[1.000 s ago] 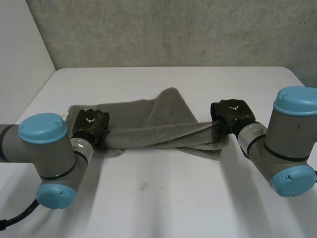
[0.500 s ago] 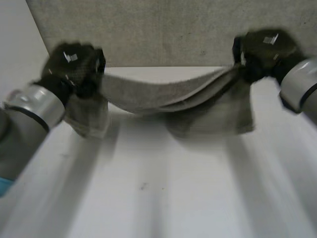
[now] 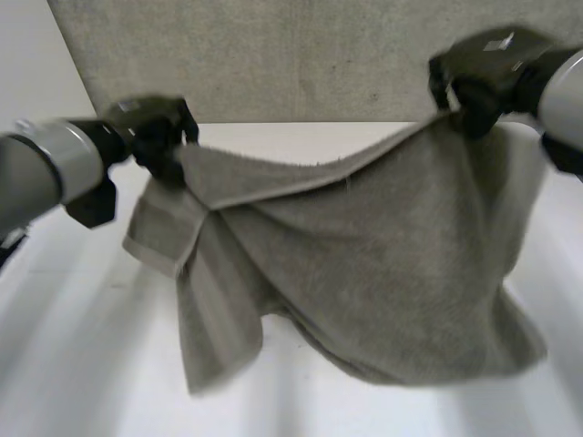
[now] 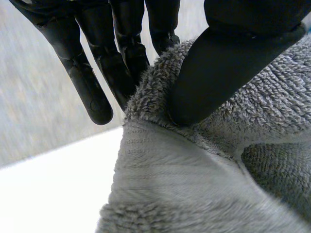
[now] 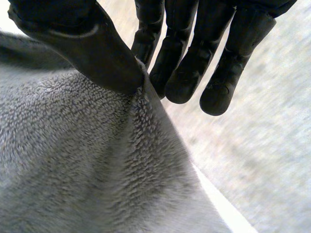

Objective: Fold the towel.

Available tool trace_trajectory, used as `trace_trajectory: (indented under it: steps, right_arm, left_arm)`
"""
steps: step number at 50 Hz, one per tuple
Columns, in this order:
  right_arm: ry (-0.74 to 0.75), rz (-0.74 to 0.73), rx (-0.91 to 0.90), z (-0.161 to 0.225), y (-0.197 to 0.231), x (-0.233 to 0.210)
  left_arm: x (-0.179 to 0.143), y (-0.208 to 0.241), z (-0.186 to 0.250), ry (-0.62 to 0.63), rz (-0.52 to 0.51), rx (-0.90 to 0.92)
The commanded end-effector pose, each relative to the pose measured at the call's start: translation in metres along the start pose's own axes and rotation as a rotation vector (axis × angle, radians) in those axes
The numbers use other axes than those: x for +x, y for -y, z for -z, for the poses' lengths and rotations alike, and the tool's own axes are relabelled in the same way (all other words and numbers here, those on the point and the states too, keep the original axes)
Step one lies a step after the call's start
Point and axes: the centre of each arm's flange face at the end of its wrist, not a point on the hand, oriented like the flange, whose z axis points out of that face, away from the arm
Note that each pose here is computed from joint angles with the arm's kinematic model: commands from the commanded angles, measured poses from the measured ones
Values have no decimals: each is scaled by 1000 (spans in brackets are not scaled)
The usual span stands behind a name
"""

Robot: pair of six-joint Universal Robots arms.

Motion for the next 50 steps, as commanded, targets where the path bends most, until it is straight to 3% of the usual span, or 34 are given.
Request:
trace_trajectory:
  steps: [1, 5, 7, 9, 13, 19, 24, 32, 35, 39, 42, 44, 50]
  right_arm:
    - [-36, 36, -22, -67, -34, -4]
    - [-140, 47, 82, -90, -26, 7]
    - [-209, 47, 163, -96, -14, 17]
    - [-351, 19, 380, -94, 23, 42]
    - [-401, -23, 562, -70, 62, 55]
    - [-355, -67, 640, -37, 83, 55]
    - [-213, -59, 475, -43, 47, 28]
    - [-68, -1, 140, -47, -38, -17]
    - [-27, -9, 56, -52, -75, -33]
    - [27, -18, -30, -66, -134, -62]
    - [40, -24, -59, -68, -153, -70]
    - [81, -31, -119, -70, -184, -90]
    - [112, -40, -148, -73, -202, -106]
  left_arm:
    - [-19, -41, -68, -2, 5, -85]
    - [-22, -15, -83, -2, -20, 24]
    - [-20, 32, -85, -7, -57, 215]
    - [-17, 56, -81, -12, -75, 318]
    - [-5, 117, -54, -27, -98, 575]
    - [-3, 134, -34, -18, -70, 646]
    - [-11, 109, -33, -3, -35, 547]
    - [-33, -4, -47, 59, 57, 195]
    - [-34, -22, -48, 63, 58, 148]
    - [-41, -78, -52, 84, 13, 0]
    - [-43, -109, -54, 84, -44, -84]
    - [-43, -118, -53, 82, -71, -112]
    - [-50, -126, -53, 95, -97, -138]
